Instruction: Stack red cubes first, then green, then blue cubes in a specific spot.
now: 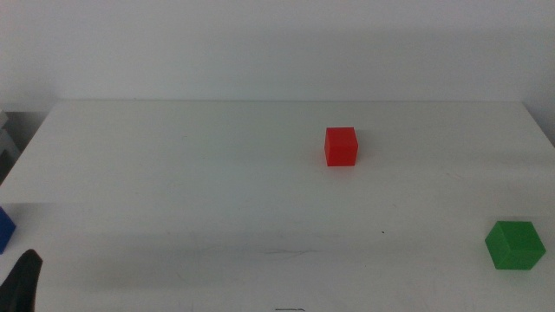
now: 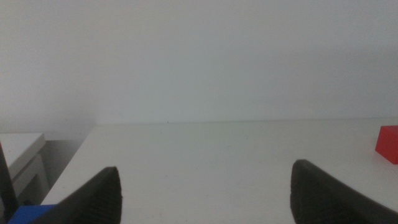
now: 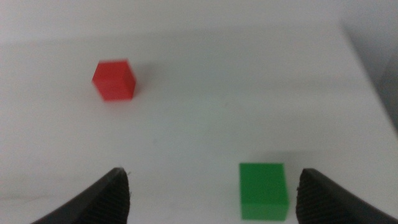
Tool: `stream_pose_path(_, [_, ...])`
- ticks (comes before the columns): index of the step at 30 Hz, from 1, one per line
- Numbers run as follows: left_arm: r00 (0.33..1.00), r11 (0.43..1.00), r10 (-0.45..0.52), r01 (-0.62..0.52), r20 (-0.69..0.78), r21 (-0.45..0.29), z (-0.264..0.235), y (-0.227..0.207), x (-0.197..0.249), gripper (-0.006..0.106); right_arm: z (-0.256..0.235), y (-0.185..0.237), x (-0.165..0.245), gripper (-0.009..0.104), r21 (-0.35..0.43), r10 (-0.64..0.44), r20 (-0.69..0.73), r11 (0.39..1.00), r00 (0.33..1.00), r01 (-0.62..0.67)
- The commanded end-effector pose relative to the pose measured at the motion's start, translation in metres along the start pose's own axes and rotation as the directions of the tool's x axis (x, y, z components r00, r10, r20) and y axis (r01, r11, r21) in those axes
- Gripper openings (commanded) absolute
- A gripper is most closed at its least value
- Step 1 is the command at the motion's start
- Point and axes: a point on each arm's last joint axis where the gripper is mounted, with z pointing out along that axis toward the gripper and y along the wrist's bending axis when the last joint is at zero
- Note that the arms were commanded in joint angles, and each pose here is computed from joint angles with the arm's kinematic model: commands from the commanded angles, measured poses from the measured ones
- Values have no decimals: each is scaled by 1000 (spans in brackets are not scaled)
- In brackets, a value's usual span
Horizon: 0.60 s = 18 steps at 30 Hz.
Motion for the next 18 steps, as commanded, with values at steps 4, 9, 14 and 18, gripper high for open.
stream_pose_path(4, [994,1000,-16,15,105,7,-2,0,-10,92,19,3,-47,72,-21,27,-47,999,999,-28])
stream_pose_path(9, [994,1000,-16,15,105,7,-2,0,-10,92,42,1,-44,72,-20,51,-131,998,990,-54])
stream_pose_path(14, [994,1000,-16,15,105,7,-2,0,-10,92,61,-1,-51,72,-14,38,-178,999,983,-41])
stream_pose_path(18, [994,1000,-16,15,105,7,-2,0,-10,92,85,2,-66,72,-48,-17,-272,999,962,4])
